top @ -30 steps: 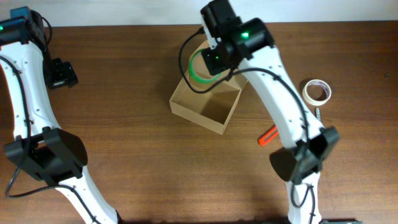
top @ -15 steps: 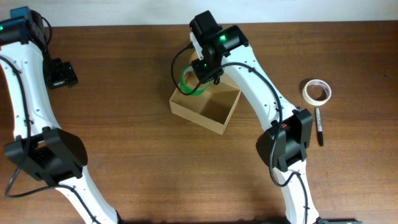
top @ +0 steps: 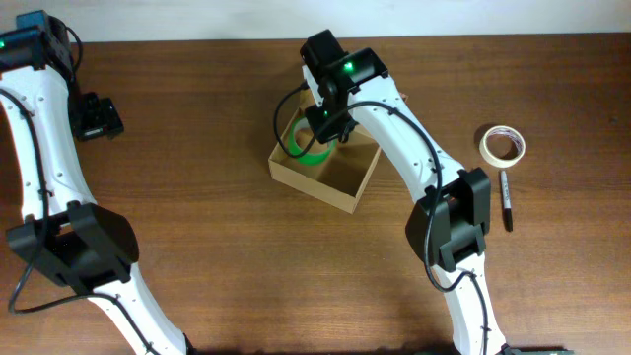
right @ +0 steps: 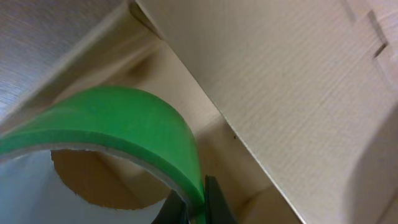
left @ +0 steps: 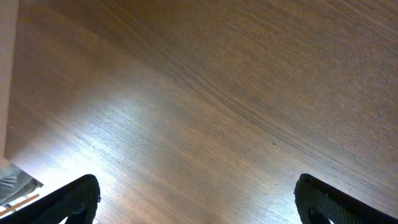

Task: Pack container
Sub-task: 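Carry the green tape with the right gripper and lower into box, then open the right gripper and lift away from the box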

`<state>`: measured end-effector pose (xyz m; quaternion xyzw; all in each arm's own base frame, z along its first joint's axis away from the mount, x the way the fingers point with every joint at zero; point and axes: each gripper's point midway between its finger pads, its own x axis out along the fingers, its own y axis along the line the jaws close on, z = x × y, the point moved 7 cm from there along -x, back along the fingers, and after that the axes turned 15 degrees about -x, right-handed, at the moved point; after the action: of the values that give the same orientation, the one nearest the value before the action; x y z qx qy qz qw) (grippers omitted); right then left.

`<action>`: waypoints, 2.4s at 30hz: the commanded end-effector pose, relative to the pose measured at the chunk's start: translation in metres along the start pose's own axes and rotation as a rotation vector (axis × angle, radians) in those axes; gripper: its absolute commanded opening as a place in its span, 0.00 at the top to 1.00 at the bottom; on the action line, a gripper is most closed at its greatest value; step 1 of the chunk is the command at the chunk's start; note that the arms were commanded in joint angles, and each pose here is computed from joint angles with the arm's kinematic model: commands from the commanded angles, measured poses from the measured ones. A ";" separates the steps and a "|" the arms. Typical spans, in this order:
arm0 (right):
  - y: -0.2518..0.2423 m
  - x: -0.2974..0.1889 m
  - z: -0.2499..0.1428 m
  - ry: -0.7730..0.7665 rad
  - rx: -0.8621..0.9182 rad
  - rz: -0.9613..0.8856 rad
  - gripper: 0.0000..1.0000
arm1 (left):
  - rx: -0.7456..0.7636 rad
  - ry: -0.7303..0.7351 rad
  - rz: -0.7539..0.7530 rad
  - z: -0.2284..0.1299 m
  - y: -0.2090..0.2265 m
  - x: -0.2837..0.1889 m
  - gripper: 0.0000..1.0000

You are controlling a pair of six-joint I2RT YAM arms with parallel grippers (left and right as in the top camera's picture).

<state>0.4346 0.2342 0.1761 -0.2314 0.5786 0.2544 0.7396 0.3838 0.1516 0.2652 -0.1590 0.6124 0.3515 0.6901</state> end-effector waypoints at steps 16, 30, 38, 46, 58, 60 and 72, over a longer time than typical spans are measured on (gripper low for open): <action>-0.002 0.045 -0.009 0.033 0.013 -0.014 0.96 | 0.005 0.004 -0.004 0.000 0.001 0.001 0.00; -0.004 0.053 -0.010 0.026 0.014 -0.028 0.56 | 0.005 0.004 -0.004 0.000 0.001 0.001 0.00; -0.004 0.013 -0.005 -0.008 0.008 -0.042 0.64 | 0.005 0.004 -0.004 0.000 0.001 0.001 0.00; -0.028 -0.176 -0.020 -0.251 0.053 -0.366 0.42 | 0.005 0.004 -0.004 0.000 0.001 0.001 0.00; -0.107 -0.281 -0.151 -0.215 0.574 -0.577 0.21 | 0.005 0.004 -0.004 0.000 0.001 0.001 0.00; -0.130 -0.273 -0.170 -0.174 0.660 -0.535 0.20 | 0.005 0.004 -0.004 0.000 0.001 0.001 0.00; -0.231 -0.140 -0.269 -0.032 1.049 -0.260 0.16 | 0.005 0.004 -0.004 0.000 0.001 0.001 0.00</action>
<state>0.3572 -0.1300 0.3038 0.0506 0.5582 -0.1973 0.8043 0.3839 0.1514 0.2651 -0.1601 0.6123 0.3507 0.6903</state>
